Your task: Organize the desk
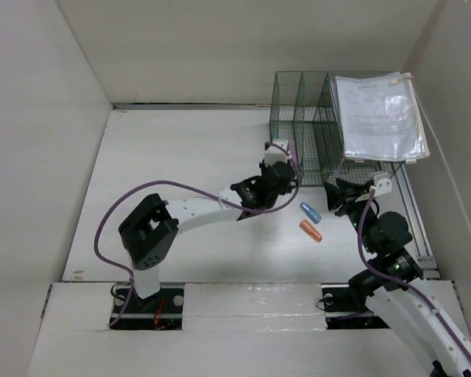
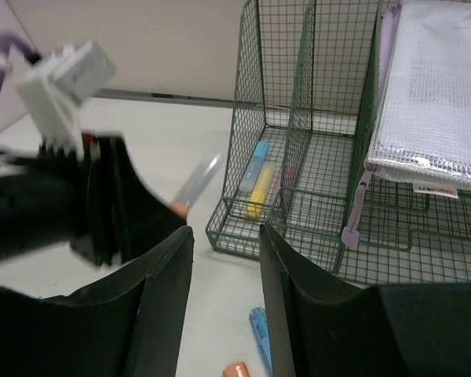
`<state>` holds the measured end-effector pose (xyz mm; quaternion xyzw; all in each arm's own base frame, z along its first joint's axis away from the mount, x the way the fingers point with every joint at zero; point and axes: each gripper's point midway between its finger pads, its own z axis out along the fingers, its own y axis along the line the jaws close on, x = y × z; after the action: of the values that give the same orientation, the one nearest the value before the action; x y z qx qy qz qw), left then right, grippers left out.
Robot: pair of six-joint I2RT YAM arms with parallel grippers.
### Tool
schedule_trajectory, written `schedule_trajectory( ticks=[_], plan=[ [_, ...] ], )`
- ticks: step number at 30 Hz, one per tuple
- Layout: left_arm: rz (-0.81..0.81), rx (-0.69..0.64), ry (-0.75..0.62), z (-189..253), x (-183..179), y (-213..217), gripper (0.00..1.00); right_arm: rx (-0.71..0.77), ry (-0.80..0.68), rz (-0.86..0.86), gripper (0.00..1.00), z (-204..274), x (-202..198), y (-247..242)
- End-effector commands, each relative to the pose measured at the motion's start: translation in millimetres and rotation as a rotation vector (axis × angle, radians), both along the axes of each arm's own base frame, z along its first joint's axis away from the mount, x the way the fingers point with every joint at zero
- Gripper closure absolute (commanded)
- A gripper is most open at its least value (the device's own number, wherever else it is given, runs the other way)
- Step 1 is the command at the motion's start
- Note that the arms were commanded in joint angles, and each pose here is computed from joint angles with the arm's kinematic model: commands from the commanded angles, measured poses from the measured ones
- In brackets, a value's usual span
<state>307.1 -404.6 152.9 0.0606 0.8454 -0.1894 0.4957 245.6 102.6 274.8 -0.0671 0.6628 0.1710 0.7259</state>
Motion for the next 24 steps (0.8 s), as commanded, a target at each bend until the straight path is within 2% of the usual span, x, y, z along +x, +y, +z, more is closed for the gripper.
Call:
schedule_trajectory(
  ticks=[1,6,9,15,24],
  plan=[
    [-0.009,-0.095,-0.094,50.7,37.0,-17.5,0.78,0.042,-0.061,0.000,0.55,20.1,-2.0,-1.4],
    [0.017,-0.106,-0.124,63.3,93.7,-31.4,0.77,0.043,-0.063,0.006,0.55,21.0,-2.1,-0.1],
    [0.014,-0.114,-0.124,63.9,115.7,-42.1,0.78,0.041,-0.060,0.012,0.55,19.9,-1.8,1.2],
    [0.051,-0.105,-0.124,52.4,142.6,-52.7,0.76,0.041,-0.063,0.007,0.55,20.5,-2.7,-0.2],
    [0.070,-0.080,-0.112,31.1,152.9,-60.2,0.73,0.043,-0.064,0.000,0.55,21.2,-3.1,-1.9]
  ],
)
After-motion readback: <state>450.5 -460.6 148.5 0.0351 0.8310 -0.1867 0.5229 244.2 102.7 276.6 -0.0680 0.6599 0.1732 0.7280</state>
